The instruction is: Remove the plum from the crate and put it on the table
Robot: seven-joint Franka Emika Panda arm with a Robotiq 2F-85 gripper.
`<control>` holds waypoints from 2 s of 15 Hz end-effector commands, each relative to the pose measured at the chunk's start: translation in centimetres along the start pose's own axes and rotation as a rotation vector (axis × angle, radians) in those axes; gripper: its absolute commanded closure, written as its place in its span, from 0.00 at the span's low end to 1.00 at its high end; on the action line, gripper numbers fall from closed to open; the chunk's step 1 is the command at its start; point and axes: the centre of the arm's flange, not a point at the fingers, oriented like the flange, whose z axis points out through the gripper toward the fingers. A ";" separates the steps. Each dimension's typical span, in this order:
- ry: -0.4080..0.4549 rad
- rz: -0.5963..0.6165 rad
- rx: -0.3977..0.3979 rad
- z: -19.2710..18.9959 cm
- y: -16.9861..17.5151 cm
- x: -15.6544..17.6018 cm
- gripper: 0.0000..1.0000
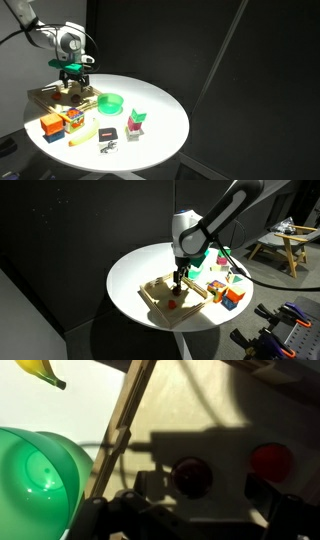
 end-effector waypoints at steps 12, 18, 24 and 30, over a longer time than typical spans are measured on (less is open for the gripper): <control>-0.019 -0.005 -0.001 3.8 0.1 1.8 0.00; -0.033 0.013 -0.006 5.1 0.5 3.1 0.00; -0.028 0.010 -0.004 5.8 0.0 4.2 0.00; -0.030 0.000 -0.004 6.5 -0.6 4.7 0.00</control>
